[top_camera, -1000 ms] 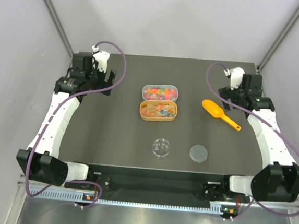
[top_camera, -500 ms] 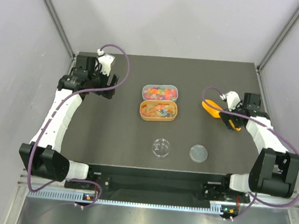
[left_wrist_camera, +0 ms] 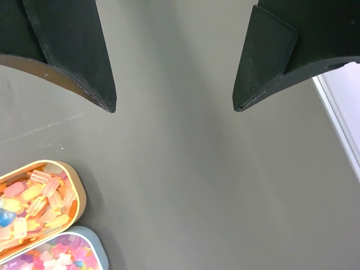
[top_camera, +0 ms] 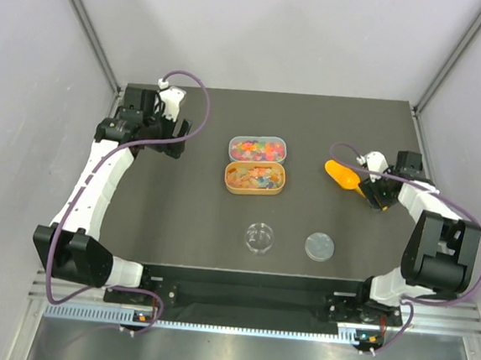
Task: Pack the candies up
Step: Pick up the spatula from the center of the board.
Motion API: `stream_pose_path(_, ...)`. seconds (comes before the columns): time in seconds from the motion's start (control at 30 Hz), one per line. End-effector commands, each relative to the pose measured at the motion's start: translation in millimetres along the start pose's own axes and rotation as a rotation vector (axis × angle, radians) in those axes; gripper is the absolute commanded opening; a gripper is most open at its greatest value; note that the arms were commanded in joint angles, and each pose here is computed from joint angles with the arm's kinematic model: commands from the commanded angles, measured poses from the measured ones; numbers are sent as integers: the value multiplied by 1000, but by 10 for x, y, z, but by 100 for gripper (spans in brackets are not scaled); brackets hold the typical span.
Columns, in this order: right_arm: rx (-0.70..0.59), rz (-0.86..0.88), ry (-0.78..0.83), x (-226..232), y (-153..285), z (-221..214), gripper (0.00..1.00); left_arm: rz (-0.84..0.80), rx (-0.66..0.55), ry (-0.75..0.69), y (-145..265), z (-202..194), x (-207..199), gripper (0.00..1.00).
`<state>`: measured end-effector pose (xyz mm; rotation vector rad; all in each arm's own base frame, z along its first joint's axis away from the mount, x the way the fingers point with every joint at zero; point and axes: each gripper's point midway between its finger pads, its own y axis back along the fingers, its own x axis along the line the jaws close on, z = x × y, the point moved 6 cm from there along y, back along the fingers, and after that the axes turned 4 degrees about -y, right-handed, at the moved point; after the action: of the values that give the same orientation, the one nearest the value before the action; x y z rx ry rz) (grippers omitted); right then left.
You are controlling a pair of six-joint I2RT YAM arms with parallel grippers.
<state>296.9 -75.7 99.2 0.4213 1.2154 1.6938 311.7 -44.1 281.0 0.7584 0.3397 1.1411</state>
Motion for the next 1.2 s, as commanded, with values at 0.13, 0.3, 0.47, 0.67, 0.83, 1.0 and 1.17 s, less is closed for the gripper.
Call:
stream_pose_path(0.13,-95,-5,56,-213,-8,237,59,13,-16,-19,5,105,45,88)
stream_pose_path(0.3,-91,73,51,-202,-76,223,55,20,-6,-28,8,96,57,88)
stream_pose_path(0.47,-71,156,29,-182,-167,218,54,22,1,-33,26,83,59,88)
stream_pose_path(0.67,-42,192,37,-174,-209,159,43,21,4,-36,7,79,61,88)
stream_pose_path(0.83,-28,221,52,-136,-205,127,18,17,9,-37,-18,72,59,88)
stream_pose_path(1.0,-65,206,101,-178,128,262,4,-16,-19,-26,8,150,22,88)
stream_pose_path(1.17,-187,116,354,-64,994,759,0,-238,-111,-16,126,395,-325,88)
